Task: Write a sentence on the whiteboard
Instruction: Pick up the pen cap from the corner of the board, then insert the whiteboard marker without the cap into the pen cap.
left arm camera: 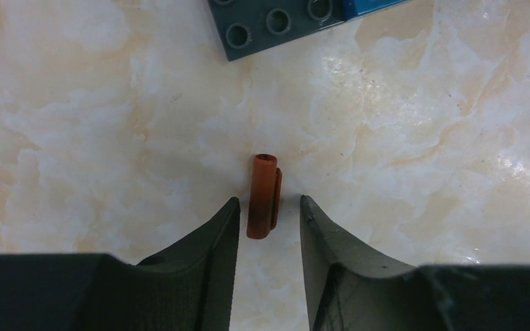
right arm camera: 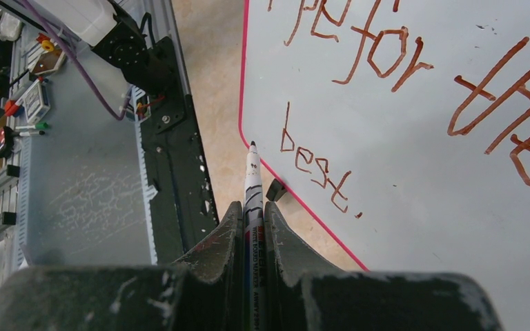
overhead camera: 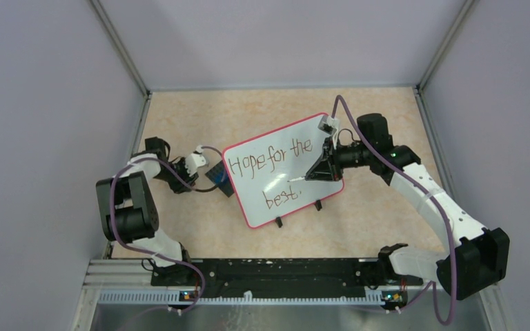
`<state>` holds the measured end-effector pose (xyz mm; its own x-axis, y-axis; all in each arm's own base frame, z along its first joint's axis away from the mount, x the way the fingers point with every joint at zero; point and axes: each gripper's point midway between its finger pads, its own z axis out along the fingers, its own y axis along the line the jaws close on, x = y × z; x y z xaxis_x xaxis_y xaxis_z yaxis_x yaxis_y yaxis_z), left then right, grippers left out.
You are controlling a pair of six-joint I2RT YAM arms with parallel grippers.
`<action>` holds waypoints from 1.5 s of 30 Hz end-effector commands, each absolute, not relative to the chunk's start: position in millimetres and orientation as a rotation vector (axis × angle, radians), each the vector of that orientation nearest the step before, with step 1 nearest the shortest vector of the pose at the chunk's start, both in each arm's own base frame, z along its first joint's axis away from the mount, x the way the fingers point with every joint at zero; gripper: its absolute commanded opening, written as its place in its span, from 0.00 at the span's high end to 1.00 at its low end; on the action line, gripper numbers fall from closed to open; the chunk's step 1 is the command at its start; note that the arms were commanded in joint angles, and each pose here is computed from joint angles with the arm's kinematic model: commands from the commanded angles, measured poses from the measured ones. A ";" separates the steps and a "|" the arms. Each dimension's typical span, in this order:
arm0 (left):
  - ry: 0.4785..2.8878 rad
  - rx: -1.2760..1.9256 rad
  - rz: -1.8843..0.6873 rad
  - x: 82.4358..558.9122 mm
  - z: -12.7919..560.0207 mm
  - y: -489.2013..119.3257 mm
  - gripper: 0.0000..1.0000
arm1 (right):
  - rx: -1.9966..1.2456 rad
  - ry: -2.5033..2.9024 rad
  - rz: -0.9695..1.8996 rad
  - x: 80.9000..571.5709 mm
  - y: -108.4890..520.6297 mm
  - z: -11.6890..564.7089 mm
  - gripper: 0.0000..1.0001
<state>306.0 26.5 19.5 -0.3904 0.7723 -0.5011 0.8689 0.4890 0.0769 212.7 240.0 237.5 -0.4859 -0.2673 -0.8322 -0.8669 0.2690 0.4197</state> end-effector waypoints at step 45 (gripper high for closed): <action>1.777 1.468 -0.547 261.6 320.5 -256.7 1.00 | -0.758 1.826 1.262 247.5 191.6 277.5 1.00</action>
<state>294.6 -224.7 356.0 0.0093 0.5753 -0.8179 0.9171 0.3211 0.2363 254.2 194.9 265.0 -0.5721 -0.0568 -0.8182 -0.7752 0.3633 0.5167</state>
